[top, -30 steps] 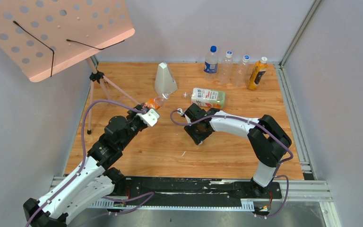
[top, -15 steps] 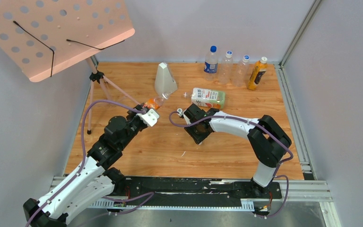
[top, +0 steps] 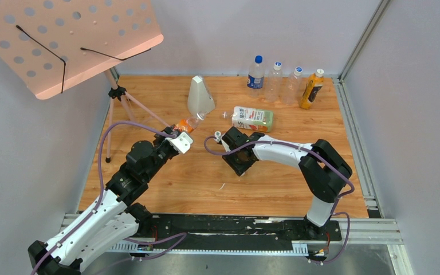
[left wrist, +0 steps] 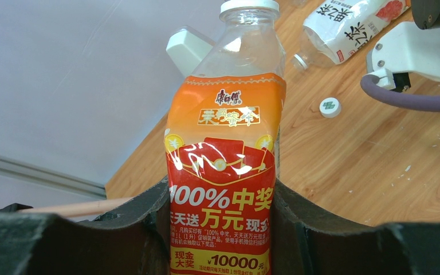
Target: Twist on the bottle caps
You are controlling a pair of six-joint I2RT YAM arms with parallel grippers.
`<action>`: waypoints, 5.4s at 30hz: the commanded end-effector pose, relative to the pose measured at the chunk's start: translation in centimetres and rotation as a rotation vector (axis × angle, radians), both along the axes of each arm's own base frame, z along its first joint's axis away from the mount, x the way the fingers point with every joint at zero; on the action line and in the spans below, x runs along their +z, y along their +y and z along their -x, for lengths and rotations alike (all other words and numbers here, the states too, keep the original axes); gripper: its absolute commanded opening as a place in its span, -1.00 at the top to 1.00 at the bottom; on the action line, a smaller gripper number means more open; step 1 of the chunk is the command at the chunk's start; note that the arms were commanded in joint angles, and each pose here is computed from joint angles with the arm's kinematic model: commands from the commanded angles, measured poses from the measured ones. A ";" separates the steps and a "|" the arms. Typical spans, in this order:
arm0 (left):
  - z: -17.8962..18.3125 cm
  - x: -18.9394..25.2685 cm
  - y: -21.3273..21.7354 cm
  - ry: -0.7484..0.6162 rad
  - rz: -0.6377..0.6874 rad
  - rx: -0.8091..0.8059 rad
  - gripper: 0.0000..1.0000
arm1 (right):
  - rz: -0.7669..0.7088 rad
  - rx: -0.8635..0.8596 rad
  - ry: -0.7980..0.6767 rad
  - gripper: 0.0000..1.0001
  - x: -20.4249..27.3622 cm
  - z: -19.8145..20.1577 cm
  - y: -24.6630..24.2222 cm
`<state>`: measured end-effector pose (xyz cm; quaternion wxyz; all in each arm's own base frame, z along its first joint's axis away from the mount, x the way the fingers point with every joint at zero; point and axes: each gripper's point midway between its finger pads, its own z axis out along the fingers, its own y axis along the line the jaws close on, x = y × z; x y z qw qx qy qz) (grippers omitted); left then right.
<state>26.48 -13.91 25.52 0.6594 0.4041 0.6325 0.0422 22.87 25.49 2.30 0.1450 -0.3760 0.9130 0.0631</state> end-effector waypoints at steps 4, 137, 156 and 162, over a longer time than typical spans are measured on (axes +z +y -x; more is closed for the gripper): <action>0.1 1.5 -0.3 -0.033 0.054 -0.008 1.00 | 0.064 0.006 -0.024 0.22 -0.9 -0.3 -0.4; 5.7 8.6 -8.4 -0.219 0.162 -0.672 1.00 | -0.980 0.414 -0.266 0.67 29.6 3.2 7.9; 4.9 5.4 -8.5 -0.287 0.094 -0.637 1.00 | -1.039 -0.258 0.146 0.65 27.8 1.3 8.8; 4.6 4.5 -8.6 -0.324 0.057 -0.620 1.00 | -1.036 -0.440 0.316 0.64 26.1 1.4 9.4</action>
